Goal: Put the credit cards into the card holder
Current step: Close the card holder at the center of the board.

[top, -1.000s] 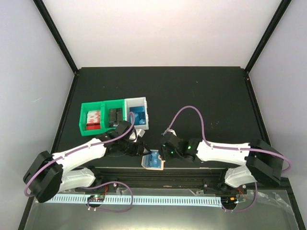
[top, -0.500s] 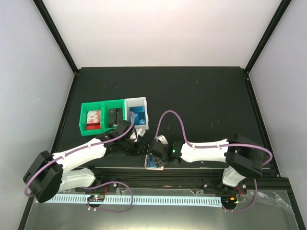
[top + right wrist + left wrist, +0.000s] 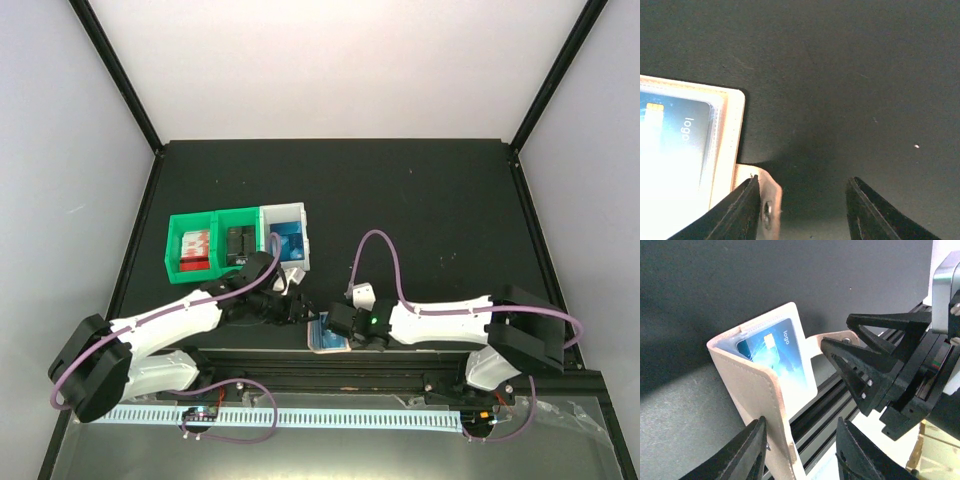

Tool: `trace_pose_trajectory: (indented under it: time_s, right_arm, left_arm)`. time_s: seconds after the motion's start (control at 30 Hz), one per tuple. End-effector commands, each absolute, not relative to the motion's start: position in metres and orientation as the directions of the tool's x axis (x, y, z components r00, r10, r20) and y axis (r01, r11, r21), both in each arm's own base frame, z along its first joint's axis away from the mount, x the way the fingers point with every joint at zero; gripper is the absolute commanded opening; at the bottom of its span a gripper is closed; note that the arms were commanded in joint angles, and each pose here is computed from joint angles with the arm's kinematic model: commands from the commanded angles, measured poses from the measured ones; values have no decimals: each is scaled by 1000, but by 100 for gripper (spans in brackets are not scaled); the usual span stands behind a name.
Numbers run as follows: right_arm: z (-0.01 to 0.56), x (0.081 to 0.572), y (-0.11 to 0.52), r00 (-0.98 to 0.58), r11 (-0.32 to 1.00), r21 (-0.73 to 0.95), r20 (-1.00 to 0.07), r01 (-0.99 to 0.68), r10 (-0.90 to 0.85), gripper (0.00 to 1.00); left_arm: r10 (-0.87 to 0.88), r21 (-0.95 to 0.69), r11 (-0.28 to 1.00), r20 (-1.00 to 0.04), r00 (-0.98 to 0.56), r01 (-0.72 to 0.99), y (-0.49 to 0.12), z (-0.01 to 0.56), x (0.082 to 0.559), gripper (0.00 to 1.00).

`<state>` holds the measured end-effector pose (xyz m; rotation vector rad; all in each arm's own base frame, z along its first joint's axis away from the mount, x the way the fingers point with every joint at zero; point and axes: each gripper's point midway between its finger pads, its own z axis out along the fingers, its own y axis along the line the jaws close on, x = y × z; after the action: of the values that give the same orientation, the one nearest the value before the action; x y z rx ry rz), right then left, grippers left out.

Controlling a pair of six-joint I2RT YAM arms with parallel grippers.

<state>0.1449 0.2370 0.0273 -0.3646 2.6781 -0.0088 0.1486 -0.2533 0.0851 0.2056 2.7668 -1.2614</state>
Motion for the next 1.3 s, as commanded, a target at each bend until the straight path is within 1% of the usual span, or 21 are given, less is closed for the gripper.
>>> trace_pose_trajectory:
  time_s: [0.0, 0.17, 0.27, 0.37, 0.53, 0.77, 0.97, 1.07, 1.2, 1.27]
  right_arm:
    - [37, 151, 227, -860, 985, -42, -481, -170, -169, 48]
    - [41, 150, 226, -859, 988, 6, -495, -155, -132, 42]
    - [41, 147, 229, -862, 984, 87, -498, -158, -95, 40]
    - [43, 147, 229, -864, 975, 162, -500, -152, -52, 38]
    - [34, 148, 224, -880, 965, 222, -475, -138, -17, 32]
    - [34, 147, 227, -890, 948, 279, -456, -151, -7, 30]
    - [44, 150, 226, -885, 927, 342, -465, -152, 26, 30]
    - [44, 150, 226, -890, 918, 369, -455, -147, 40, 25]
    - [45, 151, 227, -889, 914, 375, -456, -152, 39, 22]
    - [47, 151, 230, -889, 911, 381, -457, -158, 36, 18]
  left_arm:
    - [107, -787, 589, -148, -983, 182, -266, 94, 144, 41]
    - [118, -833, 520, -150, -982, 190, -279, 107, 140, 49]
    - [133, -857, 475, -155, -979, 200, -289, 115, 137, 52]
    - [149, -871, 448, -148, -978, 200, -298, 117, 133, 53]
    - [169, -886, 421, -136, -976, 196, -313, 113, 130, 54]
    - [184, -896, 412, -95, -978, 165, -332, 99, 129, 53]
    - [150, -864, 478, -98, -984, 159, -331, 86, 136, 51]
    - [141, -835, 527, -100, -985, 160, -327, 75, 137, 48]
    - [137, -796, 585, -91, -986, 155, -323, 60, 136, 44]
    - [139, -783, 602, -86, -986, 153, -322, 55, 135, 40]
